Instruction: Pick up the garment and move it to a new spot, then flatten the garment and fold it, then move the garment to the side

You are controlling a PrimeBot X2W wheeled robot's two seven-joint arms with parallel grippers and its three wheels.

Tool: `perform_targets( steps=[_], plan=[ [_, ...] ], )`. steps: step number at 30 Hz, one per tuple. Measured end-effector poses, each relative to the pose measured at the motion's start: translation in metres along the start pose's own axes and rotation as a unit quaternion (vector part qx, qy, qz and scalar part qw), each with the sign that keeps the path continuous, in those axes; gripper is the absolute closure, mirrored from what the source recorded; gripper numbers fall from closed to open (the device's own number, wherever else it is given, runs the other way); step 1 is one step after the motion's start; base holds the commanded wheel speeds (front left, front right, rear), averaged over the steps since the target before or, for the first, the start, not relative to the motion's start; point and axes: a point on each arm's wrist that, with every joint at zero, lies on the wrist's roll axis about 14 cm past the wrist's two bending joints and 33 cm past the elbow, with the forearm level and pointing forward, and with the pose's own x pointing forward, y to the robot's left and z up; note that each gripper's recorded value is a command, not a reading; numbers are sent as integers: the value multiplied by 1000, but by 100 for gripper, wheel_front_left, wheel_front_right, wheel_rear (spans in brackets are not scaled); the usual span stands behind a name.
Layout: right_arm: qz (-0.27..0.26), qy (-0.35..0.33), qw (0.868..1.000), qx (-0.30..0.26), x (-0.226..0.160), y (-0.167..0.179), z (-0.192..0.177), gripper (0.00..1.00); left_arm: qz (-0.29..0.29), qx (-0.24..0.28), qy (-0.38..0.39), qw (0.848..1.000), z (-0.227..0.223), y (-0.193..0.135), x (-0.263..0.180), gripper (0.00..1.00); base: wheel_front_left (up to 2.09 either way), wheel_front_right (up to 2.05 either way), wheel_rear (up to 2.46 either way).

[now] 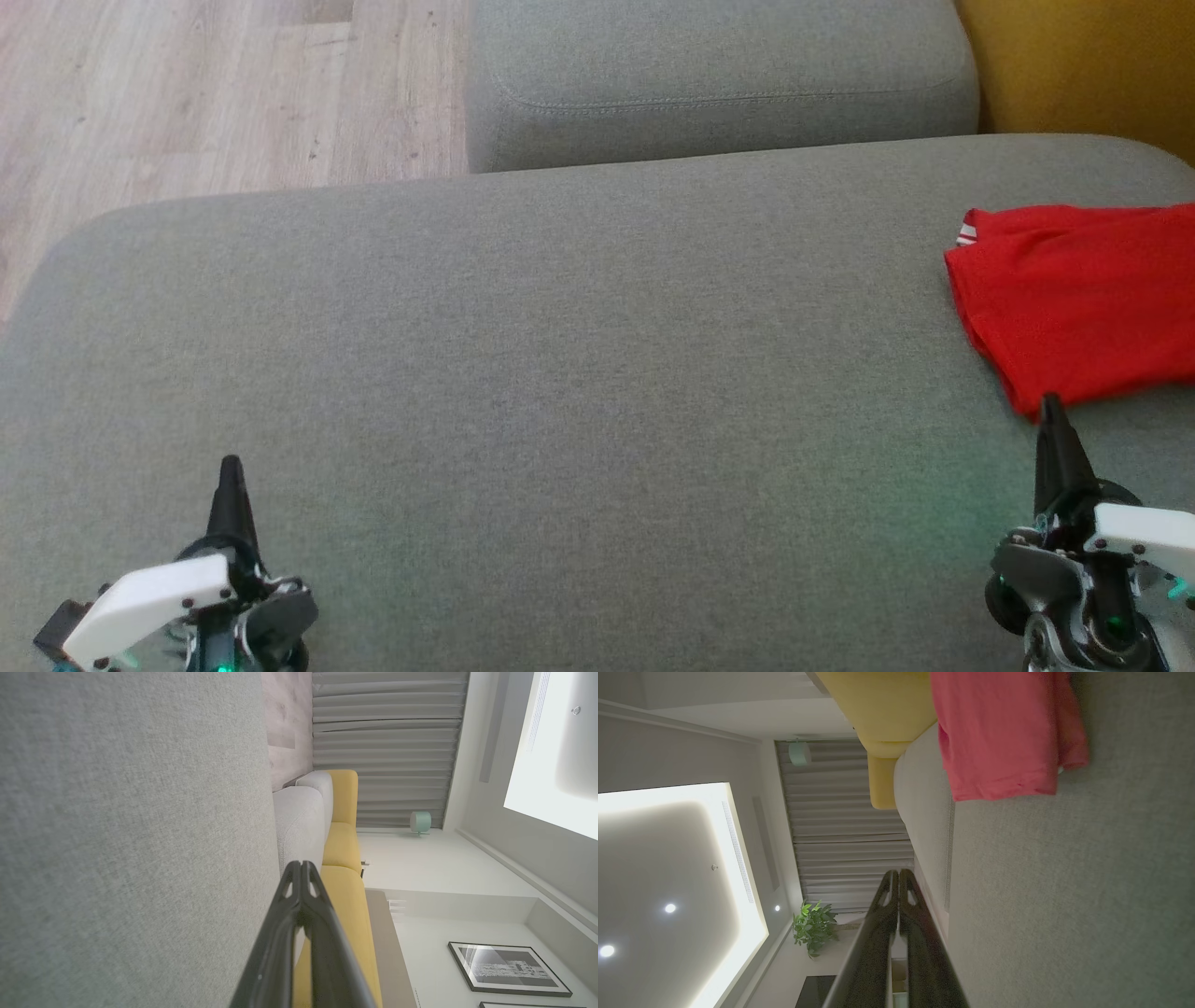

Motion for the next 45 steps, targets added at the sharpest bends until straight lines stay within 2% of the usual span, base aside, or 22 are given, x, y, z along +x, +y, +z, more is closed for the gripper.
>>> perform_targets(
  steps=[45],
  plan=[
    [0, -1, 1000, 1, 0, 0, 2, 100, -1, -4, -2, 1000, 2, 0, 0, 100, 0, 0, 0]
  ],
)
